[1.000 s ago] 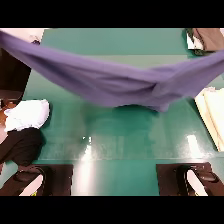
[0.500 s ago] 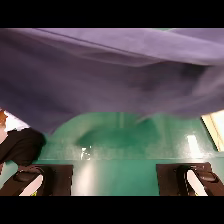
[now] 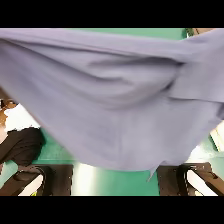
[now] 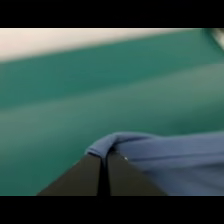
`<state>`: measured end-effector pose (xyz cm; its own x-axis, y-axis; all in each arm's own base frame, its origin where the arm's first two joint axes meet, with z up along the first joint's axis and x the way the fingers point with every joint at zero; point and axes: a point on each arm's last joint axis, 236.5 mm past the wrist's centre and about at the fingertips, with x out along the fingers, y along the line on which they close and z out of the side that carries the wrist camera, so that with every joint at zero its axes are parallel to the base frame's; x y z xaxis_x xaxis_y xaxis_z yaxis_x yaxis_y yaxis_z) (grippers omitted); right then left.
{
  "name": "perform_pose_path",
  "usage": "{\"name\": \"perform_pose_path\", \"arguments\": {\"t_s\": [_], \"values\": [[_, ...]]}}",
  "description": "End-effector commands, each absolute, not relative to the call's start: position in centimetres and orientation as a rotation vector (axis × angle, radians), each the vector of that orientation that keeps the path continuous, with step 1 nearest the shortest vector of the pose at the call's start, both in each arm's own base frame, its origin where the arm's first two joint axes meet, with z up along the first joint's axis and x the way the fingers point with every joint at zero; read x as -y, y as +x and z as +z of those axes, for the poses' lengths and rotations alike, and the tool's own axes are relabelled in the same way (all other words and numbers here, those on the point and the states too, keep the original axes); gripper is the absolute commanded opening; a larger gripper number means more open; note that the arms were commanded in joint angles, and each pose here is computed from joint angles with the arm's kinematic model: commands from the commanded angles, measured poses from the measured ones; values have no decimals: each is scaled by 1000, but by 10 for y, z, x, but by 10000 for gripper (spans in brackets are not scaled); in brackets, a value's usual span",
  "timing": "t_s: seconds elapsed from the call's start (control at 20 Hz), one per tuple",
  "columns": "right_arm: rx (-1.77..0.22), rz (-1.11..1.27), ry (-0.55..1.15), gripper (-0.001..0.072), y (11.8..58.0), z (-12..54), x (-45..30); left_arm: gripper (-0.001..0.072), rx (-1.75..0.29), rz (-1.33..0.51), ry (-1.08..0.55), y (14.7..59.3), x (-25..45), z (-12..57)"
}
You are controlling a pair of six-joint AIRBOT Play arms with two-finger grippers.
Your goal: Fold the shirts.
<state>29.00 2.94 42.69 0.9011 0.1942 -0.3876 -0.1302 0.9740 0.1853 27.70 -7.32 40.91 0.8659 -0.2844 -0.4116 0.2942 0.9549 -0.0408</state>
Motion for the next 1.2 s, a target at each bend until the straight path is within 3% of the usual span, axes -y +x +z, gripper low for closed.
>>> {"name": "perform_pose_path", "arguments": {"t_s": [0.0,0.35,0.65,0.8,1.15], "values": [[-805,163,265,23,343,305,-19,24,-760,-270,29,332,68,290],[-1061,146,344,23,433,139,0,24,-1036,-271,28,433,76,126],[-1042,115,334,23,461,76,12,24,-978,-248,69,486,71,87],[-1101,145,306,23,444,59,7,24,-1009,-217,132,483,58,75],[-1167,139,307,23,399,11,-5,25,-1263,-219,159,424,47,-19]]}}
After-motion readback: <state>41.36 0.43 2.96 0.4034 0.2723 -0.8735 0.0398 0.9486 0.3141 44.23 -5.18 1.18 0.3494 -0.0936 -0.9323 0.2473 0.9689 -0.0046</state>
